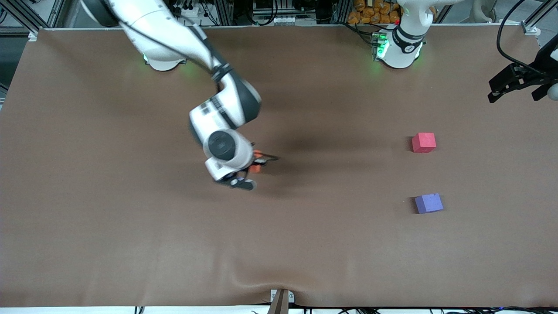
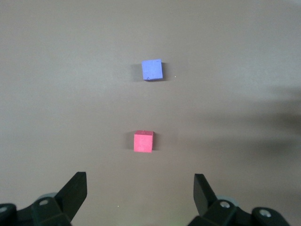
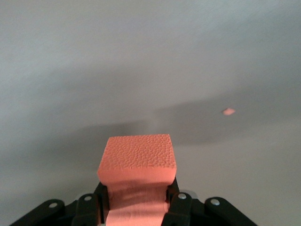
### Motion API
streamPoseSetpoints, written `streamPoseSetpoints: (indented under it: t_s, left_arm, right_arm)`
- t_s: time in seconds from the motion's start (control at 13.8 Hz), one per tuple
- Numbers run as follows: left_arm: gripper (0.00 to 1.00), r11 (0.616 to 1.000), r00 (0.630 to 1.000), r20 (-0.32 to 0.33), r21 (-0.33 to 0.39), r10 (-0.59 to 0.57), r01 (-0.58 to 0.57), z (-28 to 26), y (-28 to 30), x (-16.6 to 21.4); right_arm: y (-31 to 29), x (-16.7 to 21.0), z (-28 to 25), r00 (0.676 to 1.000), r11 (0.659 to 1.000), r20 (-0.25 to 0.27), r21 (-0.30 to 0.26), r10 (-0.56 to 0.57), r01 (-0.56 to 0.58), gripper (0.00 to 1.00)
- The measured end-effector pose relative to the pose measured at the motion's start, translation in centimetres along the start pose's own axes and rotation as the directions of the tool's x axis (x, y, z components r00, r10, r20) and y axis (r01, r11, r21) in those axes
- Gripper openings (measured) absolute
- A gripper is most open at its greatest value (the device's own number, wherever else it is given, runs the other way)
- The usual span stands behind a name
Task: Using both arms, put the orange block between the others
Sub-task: 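Carry the orange cube with the right gripper toward the table middle, then release the orange cube and withdraw the right gripper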
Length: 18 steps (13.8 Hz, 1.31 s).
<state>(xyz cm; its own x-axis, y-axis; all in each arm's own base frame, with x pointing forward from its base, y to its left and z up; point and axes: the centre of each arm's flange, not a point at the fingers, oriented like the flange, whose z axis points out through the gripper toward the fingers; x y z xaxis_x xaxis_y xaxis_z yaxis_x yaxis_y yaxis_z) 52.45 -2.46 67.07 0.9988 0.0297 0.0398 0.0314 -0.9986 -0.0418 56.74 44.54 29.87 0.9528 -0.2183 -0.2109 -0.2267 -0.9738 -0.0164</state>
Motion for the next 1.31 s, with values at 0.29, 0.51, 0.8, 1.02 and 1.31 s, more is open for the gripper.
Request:
streamPoseSetpoints:
  t_s: [0.29,0.51,0.8,1.02,1.31]
  left_arm:
    - [1.00,0.999,0.997,0.057,0.005,-0.042,0.042,0.9,-2.3,-0.2]
    - [1.00,0.998,0.996,0.065,0.006,-0.061,0.061,1.2,-3.3,-0.1]
    - [1.00,0.997,0.995,0.075,0.045,-0.059,0.056,1.8,-3.4,0.2]
    - [1.00,0.998,0.995,0.090,0.046,-0.043,0.039,2.4,-2.6,0.4]
    - [1.00,0.999,0.993,0.117,0.044,-0.023,0.018,3.8,-1.6,1.2]
  right_arm:
    - [-5.7,-5.5,2.5,0.997,0.998,-0.063,0.049,-0.034,0.037,0.49]
    - [-6.1,-5.2,5.0,0.997,0.998,-0.076,0.053,-0.031,0.035,0.49]
    - [-6.3,-4.9,8.6,0.997,0.999,-0.070,0.037,-0.031,0.034,0.49]
    - [-6.2,-4.6,8.3,0.996,0.999,-0.079,0.041,-0.027,0.031,0.60]
    - [-4.4,-2.4,5.6,0.996,1.000,-0.092,0.003,0.008,-0.008,0.99]
